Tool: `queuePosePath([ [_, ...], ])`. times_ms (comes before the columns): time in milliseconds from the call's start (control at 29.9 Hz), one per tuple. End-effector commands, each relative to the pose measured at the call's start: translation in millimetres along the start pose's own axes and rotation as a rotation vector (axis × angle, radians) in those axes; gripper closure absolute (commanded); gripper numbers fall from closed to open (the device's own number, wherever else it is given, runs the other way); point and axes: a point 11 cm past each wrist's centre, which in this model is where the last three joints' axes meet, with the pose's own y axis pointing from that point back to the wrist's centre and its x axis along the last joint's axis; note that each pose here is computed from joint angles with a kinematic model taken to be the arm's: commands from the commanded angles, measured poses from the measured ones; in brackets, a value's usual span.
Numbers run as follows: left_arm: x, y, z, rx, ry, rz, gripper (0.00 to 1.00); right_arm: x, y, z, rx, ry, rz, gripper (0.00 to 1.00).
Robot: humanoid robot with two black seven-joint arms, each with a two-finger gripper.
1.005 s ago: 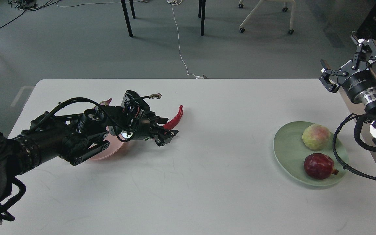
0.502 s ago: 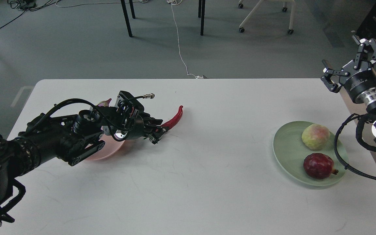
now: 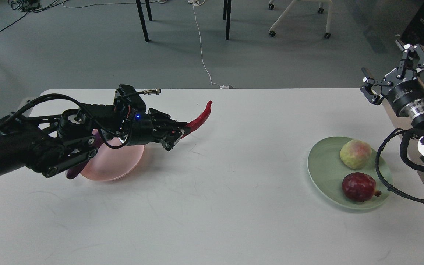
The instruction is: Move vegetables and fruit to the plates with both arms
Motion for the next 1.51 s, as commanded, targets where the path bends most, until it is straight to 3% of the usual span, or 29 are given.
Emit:
queuePosePath([
  [0, -23.9, 51.7, -27.5, 0.091, 0.019, -0.042, 0.87, -0.6, -0.3, 0.7, -0.001, -0.001, -0.001, 0.01],
  [134, -73.3, 79.7, -31.7, 0.135, 0.099, -0.105, 0.87, -1.1, 0.1, 4.0, -0.006, -0.005, -0.002, 0.01],
  [368, -102.5, 91.9, -29.1, 0.15, 0.143, -0.143, 0.82, -7.1, -3.1, 8.2, -0.008, -0.015, -0.013, 0.01],
  [402, -102.4, 91.3, -28.7, 0.149, 0.143, -0.141, 0.77, -7.1, -3.1, 8.2, -0.008, -0.015, -0.013, 0.01],
  [502, -102.2, 91.7, -29.7, 0.152, 0.143, -0.14, 0.43, -5.7, -2.5, 6.3, -0.006, -0.012, -0.011, 0.01],
  [670, -102.4, 96.1, -32.4, 0.165, 0.154, -0.136, 0.27, -3.8, -2.0, 3.4, -0.004, -0.006, -0.007, 0.01],
  [770, -94.1, 95.7, -35.0, 0.173, 0.173, -0.099, 0.23, -4.2, -2.6, 3.3, -0.003, -0.007, -0.008, 0.01],
  [971, -19.8, 92.2, -52.0, 0.196, 0.463, 0.271, 0.03, -11.2, -13.4, -11.2, 0.03, -0.001, -0.02, 0.01],
  [1206, 61.0, 102.5, -73.4, 0.11, 0.885, 0.74, 0.02, -16.6, -22.0, -34.0, 0.104, -0.031, -0.024, 0.01],
  [1474, 91.6, 94.4, -89.6, -0.009, 1.243, 1.041, 0.02, -15.3, -23.7, -48.3, 0.148, -0.071, -0.014, 0.01],
])
